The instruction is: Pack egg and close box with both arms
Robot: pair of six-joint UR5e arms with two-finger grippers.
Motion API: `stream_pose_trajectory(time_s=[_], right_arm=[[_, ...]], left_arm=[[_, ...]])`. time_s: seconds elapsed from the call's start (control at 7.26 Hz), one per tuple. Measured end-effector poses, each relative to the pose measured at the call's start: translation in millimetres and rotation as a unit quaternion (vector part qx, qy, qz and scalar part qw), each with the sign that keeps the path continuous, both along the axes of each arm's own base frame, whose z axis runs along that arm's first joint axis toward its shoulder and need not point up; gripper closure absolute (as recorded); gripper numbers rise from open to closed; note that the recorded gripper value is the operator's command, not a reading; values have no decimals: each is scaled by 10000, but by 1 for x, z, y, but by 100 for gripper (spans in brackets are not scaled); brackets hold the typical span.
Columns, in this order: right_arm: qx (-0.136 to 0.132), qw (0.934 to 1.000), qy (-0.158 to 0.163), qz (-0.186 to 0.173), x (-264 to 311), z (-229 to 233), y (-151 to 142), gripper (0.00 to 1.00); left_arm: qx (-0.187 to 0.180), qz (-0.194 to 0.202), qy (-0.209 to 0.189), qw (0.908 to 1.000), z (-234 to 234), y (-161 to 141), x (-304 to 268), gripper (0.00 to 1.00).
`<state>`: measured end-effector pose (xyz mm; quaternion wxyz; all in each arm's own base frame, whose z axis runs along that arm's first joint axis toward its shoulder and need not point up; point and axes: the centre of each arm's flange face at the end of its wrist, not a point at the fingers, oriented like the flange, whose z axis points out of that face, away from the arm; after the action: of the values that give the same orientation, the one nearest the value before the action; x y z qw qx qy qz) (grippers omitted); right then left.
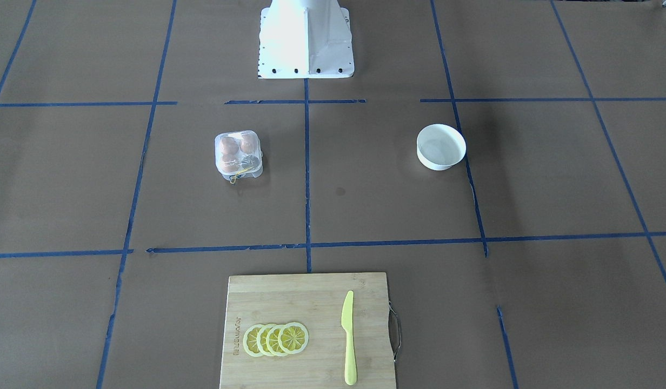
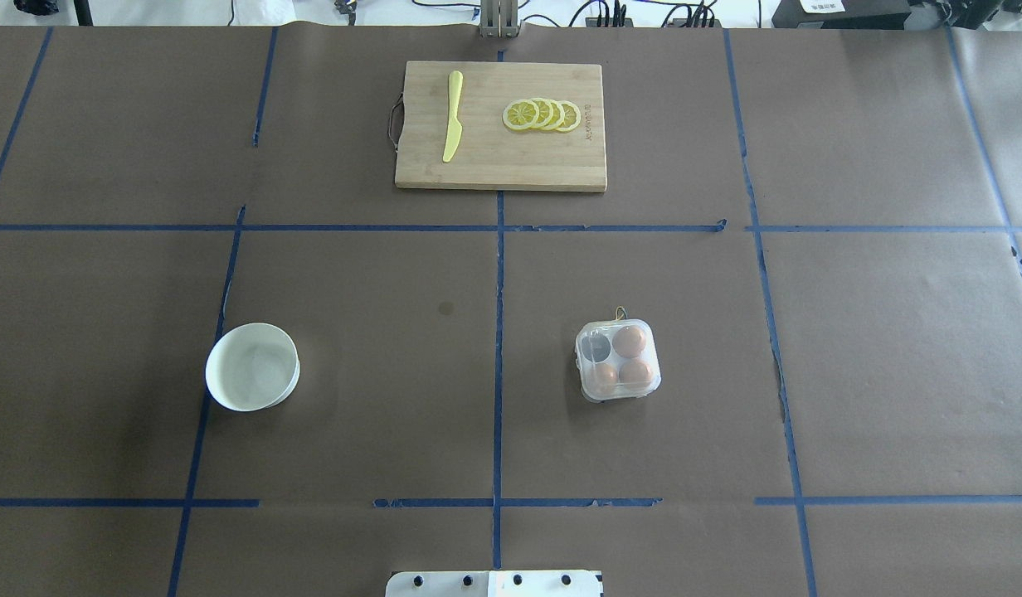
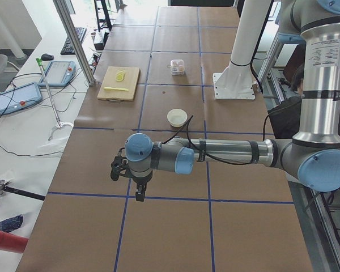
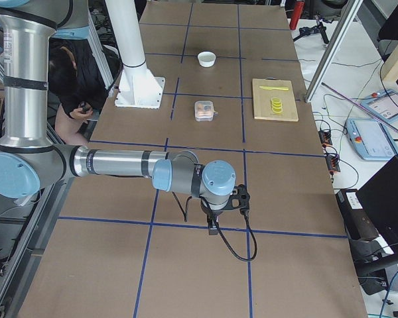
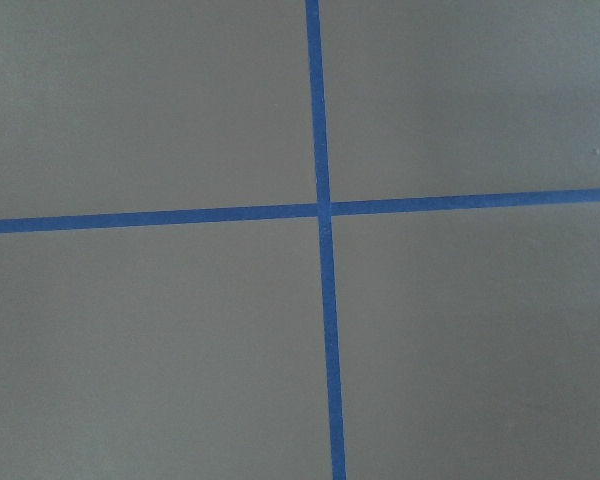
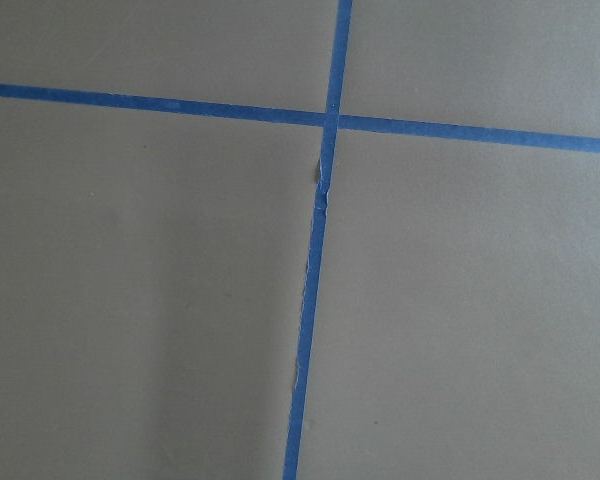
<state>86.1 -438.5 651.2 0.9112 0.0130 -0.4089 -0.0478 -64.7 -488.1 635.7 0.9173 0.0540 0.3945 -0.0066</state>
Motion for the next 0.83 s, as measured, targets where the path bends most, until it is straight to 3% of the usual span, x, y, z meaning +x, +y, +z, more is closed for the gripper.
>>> stream_pose_trajectory(time_s=[0.41, 0.83], right_arm=[[-7, 10000, -6, 50, 4, 0, 2, 0], [-39, 10000, -7, 88, 4, -1, 2, 0]], left_arm=[[181, -208, -15, 9996, -21, 3, -18, 0], [-30, -423, 38, 9991, -21, 6, -18, 0]])
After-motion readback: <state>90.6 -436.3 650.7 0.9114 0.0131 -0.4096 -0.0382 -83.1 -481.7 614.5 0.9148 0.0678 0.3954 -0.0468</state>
